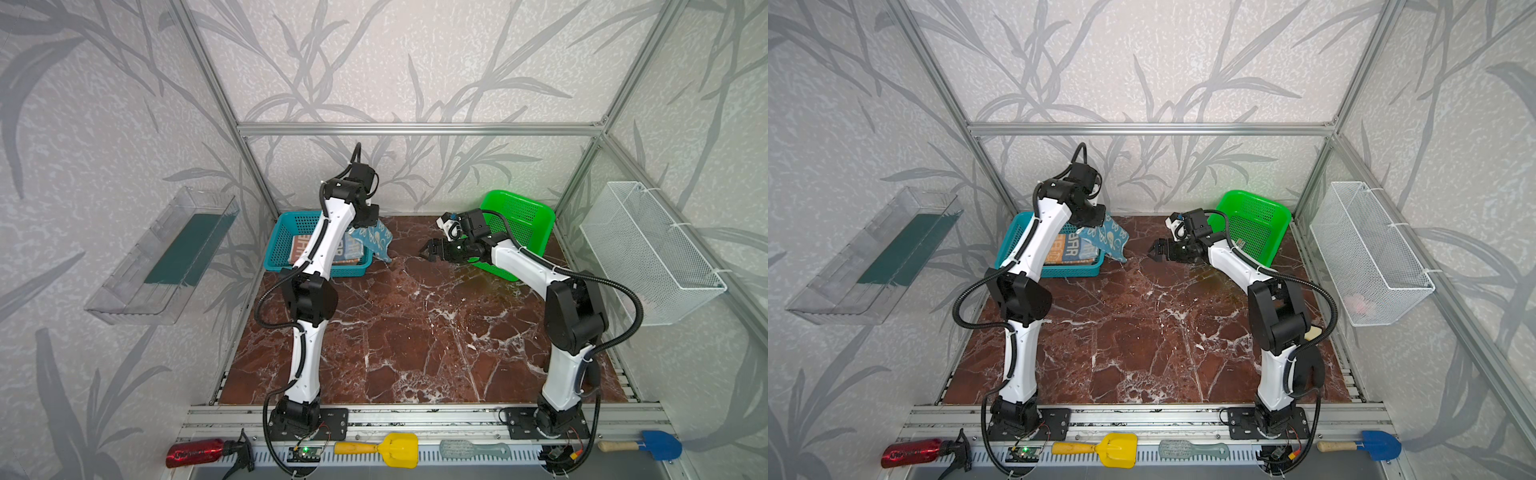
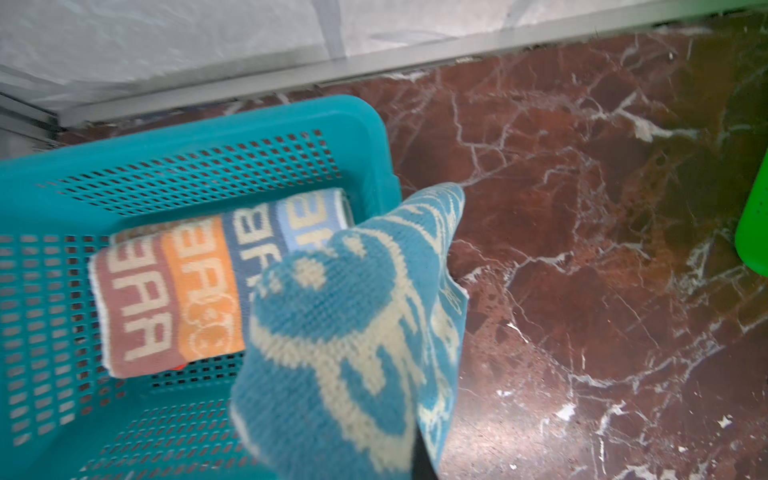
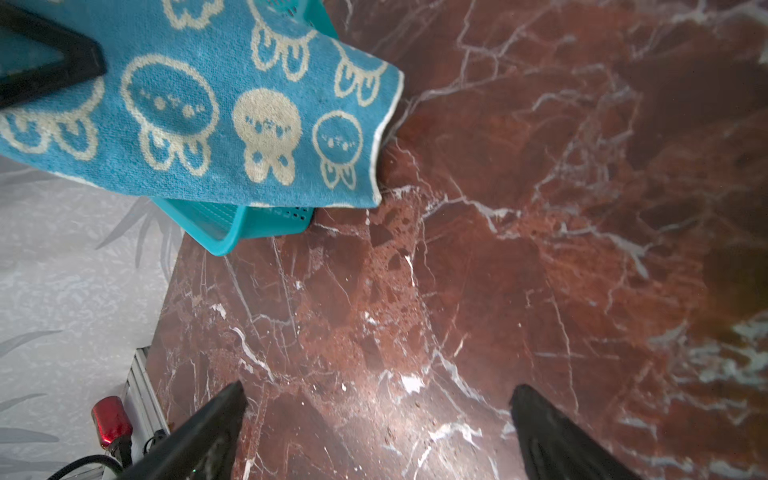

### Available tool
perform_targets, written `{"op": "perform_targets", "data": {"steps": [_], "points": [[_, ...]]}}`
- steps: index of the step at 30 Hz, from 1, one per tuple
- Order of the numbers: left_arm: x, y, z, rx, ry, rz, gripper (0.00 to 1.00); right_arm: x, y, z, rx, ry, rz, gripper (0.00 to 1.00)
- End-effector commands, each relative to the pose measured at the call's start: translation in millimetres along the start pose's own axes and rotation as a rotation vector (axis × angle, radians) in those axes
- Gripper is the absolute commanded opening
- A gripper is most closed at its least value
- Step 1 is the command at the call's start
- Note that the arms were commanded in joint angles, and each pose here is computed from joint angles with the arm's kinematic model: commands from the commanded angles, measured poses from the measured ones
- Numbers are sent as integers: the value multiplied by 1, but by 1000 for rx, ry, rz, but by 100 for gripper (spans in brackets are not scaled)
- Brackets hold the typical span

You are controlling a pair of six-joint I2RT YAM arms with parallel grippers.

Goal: Fold and stack the towels
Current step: 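Lift the towel toward the teal basket with left gripper while right releases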

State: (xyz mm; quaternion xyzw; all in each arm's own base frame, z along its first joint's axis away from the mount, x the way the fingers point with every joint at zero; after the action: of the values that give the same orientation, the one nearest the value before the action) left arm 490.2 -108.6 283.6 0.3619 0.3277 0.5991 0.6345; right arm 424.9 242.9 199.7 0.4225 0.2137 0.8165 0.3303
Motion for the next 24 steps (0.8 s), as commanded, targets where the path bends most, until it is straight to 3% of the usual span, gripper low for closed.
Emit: {"op": "perform_targets", "data": {"steps": [1, 10, 17, 24], "points": [[10, 21, 2, -11, -39, -33, 0, 6, -10, 3, 33, 8, 25, 99], [57, 14, 2, 6, 43, -31, 0, 19, -33, 7, 64, 22, 50, 99], [96, -12, -7, 53, 89, 60, 0, 38, -40, 17, 25, 102, 74, 99], [114, -31, -12, 76, 111, 48, 0, 49, -52, 26, 36, 118, 94, 99]]}}
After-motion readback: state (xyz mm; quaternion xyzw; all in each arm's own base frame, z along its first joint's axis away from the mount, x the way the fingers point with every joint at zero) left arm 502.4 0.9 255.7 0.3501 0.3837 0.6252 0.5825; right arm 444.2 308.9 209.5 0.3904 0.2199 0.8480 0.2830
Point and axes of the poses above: each gripper's point midway between its finger pads, its own y axis back along the fingers, its own x axis along the line the jaws close on, z = x × y, the point moved 6 cm from there along y, back along the fingers, and after that the axes turned 3 degrees about y, right-handed, at the moved point
